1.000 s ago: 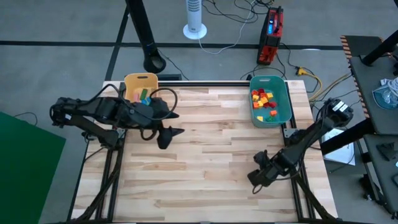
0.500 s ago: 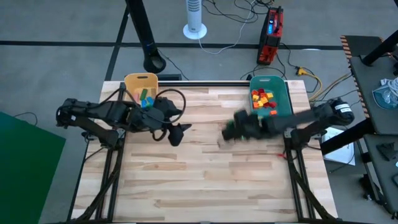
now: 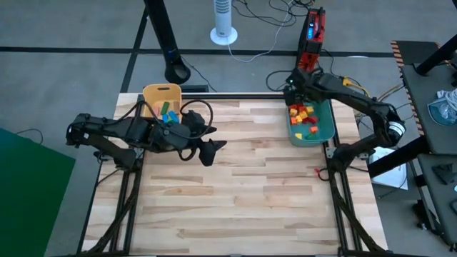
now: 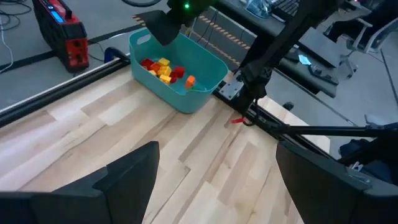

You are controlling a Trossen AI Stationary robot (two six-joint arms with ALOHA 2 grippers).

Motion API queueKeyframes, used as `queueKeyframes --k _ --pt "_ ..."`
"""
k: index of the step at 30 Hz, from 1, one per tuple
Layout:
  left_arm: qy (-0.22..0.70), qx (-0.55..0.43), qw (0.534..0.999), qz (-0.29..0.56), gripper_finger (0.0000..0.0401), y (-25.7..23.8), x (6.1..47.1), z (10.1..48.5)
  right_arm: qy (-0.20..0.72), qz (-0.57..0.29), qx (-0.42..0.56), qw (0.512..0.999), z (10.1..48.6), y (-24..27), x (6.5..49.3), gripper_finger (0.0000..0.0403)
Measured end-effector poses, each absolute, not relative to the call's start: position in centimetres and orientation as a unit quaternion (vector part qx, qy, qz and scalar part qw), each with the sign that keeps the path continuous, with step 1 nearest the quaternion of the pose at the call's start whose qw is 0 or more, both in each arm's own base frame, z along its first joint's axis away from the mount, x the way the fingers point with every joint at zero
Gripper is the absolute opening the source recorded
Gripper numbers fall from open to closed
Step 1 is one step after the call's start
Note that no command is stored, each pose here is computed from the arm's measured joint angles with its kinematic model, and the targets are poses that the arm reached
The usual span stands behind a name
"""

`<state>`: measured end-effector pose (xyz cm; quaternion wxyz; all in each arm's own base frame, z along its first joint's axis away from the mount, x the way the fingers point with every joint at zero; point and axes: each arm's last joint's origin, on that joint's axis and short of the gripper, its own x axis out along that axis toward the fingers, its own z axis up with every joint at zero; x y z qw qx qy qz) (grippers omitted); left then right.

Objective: Sort blocks by size
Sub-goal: Put the green game piece into the blue bin, then return To Home Position

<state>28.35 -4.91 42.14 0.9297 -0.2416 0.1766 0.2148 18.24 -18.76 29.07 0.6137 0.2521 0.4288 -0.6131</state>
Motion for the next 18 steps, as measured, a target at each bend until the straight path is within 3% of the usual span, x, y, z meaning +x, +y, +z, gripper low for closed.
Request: queueKeyframes --k 4,8,12,18 --pt "0.176 -0.241 0.930 0.214 0.0311 -4.9 28.4 42.2 0.435 -0.616 0.277 0.596 28.8 -18.8 17.5 0.0194" --pt "0.177 -0.236 0.932 0.213 0.0311 -4.9 28.4 42.2 0.416 -0.601 0.277 0.624 29.6 -17.7 18.4 0.0226" --pt "0.179 -0.226 0.934 0.211 0.0311 -4.9 28.4 42.2 0.370 -0.490 0.295 0.732 31.4 -14.9 21.0 0.0255" --pt "0.168 -0.242 0.932 0.211 0.0311 -4.9 28.4 42.3 0.227 -0.270 0.237 0.905 34.4 -7.5 27.0 0.0280"
